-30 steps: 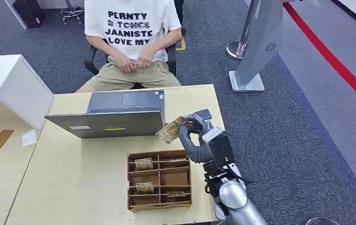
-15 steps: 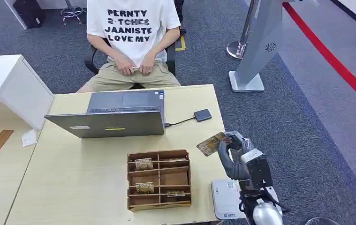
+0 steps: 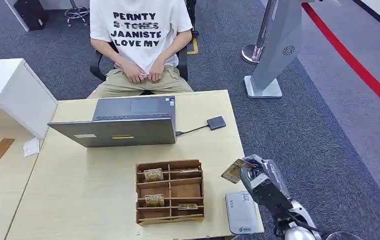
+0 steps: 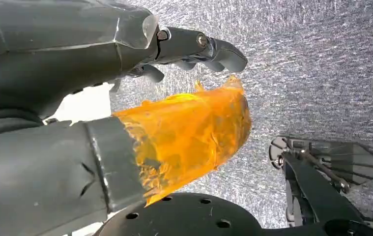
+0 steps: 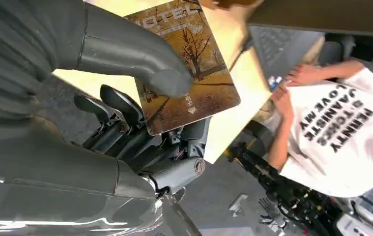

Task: Pass the card to the sensor for recognition and then transmit it.

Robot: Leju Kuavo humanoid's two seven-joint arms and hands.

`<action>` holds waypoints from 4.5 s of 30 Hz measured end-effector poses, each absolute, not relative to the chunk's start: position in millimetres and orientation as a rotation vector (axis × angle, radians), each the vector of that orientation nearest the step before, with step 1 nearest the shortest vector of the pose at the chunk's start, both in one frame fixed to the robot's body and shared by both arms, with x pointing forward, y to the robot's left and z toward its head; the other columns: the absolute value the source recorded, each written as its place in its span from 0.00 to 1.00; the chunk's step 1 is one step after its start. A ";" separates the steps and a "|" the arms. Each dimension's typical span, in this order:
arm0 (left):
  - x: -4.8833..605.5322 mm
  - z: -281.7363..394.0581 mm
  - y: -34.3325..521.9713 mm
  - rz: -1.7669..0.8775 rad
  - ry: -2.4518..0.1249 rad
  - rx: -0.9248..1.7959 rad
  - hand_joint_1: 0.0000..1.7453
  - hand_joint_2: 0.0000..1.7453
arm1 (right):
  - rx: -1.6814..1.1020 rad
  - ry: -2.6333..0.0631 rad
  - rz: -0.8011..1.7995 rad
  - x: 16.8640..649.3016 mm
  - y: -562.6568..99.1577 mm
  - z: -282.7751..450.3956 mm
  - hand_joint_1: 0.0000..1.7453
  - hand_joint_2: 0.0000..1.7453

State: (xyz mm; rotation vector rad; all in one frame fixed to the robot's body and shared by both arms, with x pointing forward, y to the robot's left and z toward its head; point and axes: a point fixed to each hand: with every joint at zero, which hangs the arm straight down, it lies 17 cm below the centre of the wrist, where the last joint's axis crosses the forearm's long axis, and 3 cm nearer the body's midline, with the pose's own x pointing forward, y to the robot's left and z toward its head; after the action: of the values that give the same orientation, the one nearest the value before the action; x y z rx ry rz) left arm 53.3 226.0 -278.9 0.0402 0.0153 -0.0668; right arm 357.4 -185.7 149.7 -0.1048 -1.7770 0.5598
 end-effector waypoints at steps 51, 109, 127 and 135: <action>54.3 -279.5 231.4 -0.056 0.008 0.045 0.00 0.00 | -0.075 -1.452 0.927 327.5 -207.3 44.3 1.00 1.00; 52.6 -279.4 231.6 -0.080 0.016 0.044 0.00 0.00 | -0.056 -1.324 1.129 319.0 -189.4 3.1 1.00 1.00; 52.1 -279.5 232.1 -0.083 0.018 0.046 0.00 0.00 | -0.068 -1.325 1.138 319.5 -186.9 1.9 1.00 1.00; 52.1 -279.5 232.2 -0.083 0.018 0.046 0.00 0.00 | -0.077 -1.319 1.139 319.4 -187.4 0.5 1.00 1.00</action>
State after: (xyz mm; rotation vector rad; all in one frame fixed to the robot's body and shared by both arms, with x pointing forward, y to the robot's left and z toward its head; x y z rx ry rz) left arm 52.1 232.2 -279.5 0.0460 0.0183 -0.0833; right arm 319.4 -187.4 0.5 -0.0768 -1.3190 1.1390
